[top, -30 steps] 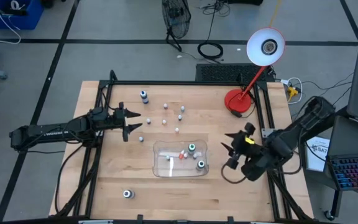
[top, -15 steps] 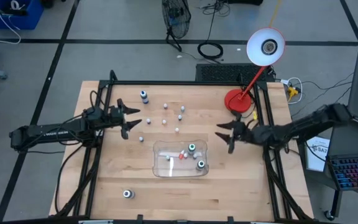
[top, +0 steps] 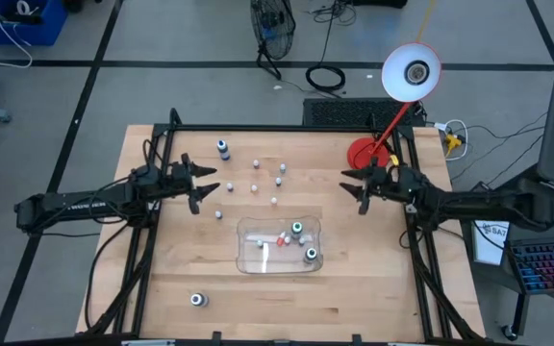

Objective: Pick & Place food coloring
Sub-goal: Put the small violet food coloring bottle into the transparent bin

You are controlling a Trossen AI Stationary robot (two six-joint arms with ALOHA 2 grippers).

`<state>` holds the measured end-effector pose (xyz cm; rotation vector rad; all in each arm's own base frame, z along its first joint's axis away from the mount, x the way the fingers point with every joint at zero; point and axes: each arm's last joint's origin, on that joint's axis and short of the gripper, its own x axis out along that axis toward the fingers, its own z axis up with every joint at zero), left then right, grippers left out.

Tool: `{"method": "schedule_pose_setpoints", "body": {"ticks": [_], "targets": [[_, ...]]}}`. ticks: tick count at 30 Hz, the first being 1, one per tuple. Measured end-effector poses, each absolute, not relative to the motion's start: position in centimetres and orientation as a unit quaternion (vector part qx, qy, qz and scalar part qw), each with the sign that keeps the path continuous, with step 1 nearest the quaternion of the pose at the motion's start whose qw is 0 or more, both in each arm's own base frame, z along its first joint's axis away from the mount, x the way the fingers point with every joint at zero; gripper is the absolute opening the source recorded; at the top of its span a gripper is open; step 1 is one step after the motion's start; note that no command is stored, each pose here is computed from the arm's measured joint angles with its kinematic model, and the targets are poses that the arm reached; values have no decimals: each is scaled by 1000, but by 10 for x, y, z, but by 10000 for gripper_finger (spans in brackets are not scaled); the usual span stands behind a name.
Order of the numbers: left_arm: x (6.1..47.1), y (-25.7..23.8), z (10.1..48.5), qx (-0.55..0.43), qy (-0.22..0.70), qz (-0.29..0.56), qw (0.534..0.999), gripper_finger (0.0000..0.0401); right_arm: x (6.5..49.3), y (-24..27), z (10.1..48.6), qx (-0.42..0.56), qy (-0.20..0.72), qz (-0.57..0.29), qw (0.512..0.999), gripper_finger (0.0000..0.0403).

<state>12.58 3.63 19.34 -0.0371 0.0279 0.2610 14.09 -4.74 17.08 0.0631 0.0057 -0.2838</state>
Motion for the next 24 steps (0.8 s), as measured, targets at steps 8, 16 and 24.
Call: {"method": "schedule_pose_setpoints", "body": {"ticks": [8,16,24], "targets": [[125,36,185,-26,56,131,989,228,122,-50,175,17,9,-178,984,171],[125,36,185,-50,60,137,988,228,108,-45,172,7,35,-187,982,171],[137,32,206,-104,231,148,956,227,108,-45,171,16,41,-186,982,171]]}}
